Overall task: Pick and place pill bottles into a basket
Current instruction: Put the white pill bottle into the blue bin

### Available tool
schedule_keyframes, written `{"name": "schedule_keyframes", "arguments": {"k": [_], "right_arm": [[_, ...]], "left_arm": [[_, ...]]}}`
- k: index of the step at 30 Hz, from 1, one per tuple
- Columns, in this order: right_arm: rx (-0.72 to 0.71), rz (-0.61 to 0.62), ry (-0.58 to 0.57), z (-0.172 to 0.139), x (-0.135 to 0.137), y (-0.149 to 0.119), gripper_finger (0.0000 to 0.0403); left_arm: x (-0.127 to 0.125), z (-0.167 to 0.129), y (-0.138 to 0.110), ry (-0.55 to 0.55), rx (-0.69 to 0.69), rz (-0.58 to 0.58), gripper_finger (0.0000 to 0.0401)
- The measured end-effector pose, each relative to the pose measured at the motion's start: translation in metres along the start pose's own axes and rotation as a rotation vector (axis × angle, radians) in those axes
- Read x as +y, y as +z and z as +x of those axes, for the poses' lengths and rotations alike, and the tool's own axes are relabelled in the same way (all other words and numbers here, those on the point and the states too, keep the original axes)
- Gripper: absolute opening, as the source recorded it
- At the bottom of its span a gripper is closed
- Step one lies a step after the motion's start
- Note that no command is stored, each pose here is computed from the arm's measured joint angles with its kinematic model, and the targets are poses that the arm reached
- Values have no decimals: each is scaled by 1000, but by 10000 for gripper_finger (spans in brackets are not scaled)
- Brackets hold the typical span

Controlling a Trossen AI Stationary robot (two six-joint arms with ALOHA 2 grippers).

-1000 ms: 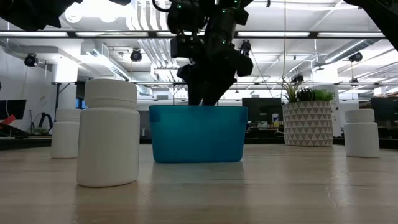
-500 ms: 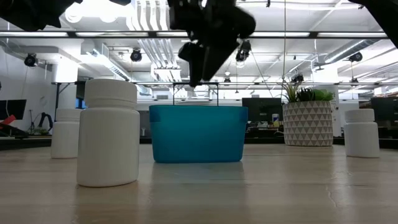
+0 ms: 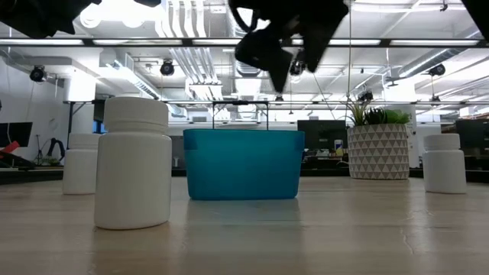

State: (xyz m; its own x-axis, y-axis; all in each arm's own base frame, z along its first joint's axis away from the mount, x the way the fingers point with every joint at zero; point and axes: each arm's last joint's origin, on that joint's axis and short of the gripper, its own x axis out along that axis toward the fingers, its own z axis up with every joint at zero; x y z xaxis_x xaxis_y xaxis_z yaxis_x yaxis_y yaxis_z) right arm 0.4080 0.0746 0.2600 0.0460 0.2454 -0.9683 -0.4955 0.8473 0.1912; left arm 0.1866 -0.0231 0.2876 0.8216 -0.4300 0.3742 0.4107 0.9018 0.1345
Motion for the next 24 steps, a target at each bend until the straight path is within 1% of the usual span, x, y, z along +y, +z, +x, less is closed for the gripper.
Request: {"name": "schedule_keyframes", "arguments": {"k": [4,9,15,20,24], "right_arm": [[79,11,20,3,20,-2,235],[148,-3,-33,1,39,-4,235],[104,-8,-70,-20,55,-9,235],[30,17,-105,-49,64,-21,235],[-27,40,-165,-73,71,-34,235]], "left_arm": [[0,0,0,0,0,0,0],[0,0,0,0,0,0,0],[0,0,0,0,0,0,0],[0,0,0,0,1,0,0],[0,0,0,0,1,6,0]]}}
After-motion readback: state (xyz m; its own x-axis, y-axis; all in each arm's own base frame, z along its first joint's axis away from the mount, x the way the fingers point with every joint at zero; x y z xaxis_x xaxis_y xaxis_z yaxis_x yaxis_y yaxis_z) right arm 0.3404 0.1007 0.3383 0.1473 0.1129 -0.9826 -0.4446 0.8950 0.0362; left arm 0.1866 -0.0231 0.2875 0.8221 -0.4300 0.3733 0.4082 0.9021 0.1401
